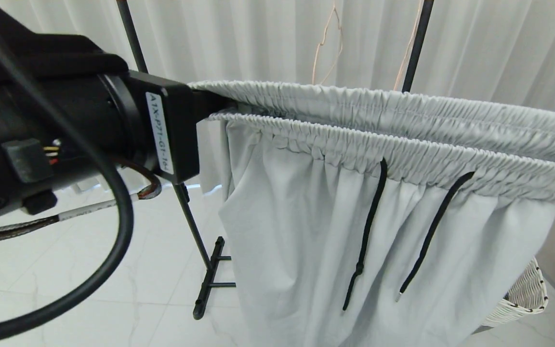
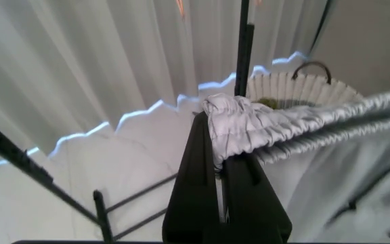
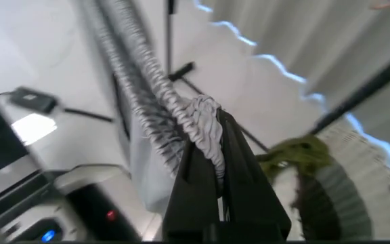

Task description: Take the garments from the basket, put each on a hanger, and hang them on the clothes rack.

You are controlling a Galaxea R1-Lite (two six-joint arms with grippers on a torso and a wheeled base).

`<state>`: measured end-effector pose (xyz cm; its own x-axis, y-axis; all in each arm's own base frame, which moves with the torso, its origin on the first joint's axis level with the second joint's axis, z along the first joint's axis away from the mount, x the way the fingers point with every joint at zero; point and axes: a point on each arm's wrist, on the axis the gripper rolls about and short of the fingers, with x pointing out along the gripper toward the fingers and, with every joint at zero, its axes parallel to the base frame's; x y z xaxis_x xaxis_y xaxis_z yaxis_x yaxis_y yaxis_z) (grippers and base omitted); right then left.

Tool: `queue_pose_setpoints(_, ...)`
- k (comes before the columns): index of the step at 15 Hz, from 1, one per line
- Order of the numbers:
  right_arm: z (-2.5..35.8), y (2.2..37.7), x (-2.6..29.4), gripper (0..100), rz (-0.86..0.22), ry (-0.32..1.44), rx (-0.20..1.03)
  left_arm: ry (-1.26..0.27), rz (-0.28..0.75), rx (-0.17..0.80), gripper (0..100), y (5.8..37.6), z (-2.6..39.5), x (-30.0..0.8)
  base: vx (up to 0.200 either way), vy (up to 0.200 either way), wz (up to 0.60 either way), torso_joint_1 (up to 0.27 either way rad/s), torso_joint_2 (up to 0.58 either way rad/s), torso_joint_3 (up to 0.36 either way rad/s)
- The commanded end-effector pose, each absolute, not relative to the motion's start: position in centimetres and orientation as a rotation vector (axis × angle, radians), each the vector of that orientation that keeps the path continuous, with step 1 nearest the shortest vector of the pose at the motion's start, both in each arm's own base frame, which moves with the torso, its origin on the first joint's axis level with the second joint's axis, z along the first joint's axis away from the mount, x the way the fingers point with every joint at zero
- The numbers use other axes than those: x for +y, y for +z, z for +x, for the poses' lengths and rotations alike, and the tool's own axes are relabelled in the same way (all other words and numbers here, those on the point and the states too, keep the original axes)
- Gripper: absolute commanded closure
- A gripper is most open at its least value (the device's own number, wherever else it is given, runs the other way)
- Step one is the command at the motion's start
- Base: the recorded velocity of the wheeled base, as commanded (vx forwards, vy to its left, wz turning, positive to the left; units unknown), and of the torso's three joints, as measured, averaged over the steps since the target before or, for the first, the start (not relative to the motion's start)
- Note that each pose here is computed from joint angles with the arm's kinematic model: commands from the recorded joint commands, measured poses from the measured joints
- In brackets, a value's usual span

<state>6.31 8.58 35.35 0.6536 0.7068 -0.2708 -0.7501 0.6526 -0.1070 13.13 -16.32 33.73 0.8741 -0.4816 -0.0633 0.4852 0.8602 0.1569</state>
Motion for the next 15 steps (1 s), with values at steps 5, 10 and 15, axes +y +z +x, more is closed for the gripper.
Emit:
queue_pose_setpoints(5,3.7,34.1,9.8,100,-0.234,1.106,0.272,-0.440,0.169,0.018,100,33.4,16.1,-17.6,0.000,0.000,0.00,0.000,0.00,0.000)
queue_pose_setpoints(10,6.3,33.5,10.1,100,-0.259,0.812,0.319,-0.435,0.180,0.044,100,33.8,14.5,-15.5,0.000,0.000,0.00,0.000,0.00,0.000)
queue_pose_setpoints(15,10.5,34.3,14.8,100,-0.159,0.739,0.192,-0.627,0.244,0.098,100,32.2,8.1,-12.0,0.000,0.000,0.00,0.000,0.00,0.000)
